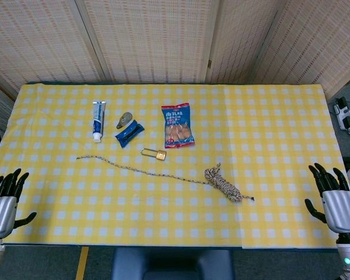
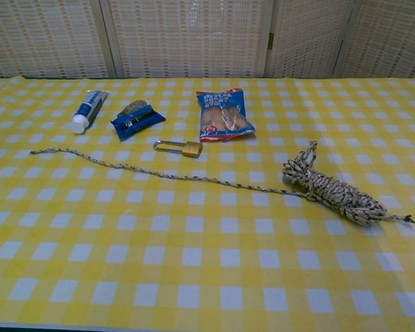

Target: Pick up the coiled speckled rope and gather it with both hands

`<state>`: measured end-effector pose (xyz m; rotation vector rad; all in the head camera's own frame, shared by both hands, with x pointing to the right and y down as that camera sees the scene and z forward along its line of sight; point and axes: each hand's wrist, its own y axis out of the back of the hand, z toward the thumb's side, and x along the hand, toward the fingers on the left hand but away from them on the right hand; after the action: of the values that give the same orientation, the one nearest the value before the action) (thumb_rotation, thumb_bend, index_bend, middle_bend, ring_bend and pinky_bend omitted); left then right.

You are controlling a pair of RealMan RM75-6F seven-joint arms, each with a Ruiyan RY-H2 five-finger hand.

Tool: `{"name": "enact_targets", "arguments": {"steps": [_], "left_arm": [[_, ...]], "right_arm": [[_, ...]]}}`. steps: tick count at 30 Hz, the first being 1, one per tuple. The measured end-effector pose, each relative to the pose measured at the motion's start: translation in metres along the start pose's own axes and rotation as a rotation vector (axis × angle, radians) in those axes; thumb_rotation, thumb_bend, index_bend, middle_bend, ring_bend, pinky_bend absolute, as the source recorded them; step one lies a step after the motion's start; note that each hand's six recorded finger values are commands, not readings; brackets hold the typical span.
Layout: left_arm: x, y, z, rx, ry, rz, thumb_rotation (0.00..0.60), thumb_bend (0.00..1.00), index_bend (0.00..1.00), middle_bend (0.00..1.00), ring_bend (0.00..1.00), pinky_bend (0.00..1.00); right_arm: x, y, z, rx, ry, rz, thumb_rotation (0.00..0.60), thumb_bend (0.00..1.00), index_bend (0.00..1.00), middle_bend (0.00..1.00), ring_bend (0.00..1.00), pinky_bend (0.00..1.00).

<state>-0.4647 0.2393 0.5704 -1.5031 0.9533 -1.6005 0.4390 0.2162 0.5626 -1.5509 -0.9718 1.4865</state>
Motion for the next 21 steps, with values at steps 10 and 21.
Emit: {"name": "enact_targets", "arguments": {"steps": [10, 21], "left_arm": [[0.002, 0.001, 0.001, -0.004, 0.002, 0.028, 0.600, 0.17, 0.08, 0.06, 0.07, 0.00], [-0.002, 0.000, -0.001, -0.014, 0.000, 0.023, 0.600, 0.17, 0.08, 0.06, 0.07, 0.00]], "right_arm": [[0.000, 0.001, 0.005, -0.024, 0.018, 0.014, 0.600, 0.37, 0.00, 0.11, 0.19, 0.07], [0.002, -0.005, 0.020, -0.064, 0.080, 0.060, 0.600, 0.36, 0.00, 0.11, 0.19, 0.07]]}}
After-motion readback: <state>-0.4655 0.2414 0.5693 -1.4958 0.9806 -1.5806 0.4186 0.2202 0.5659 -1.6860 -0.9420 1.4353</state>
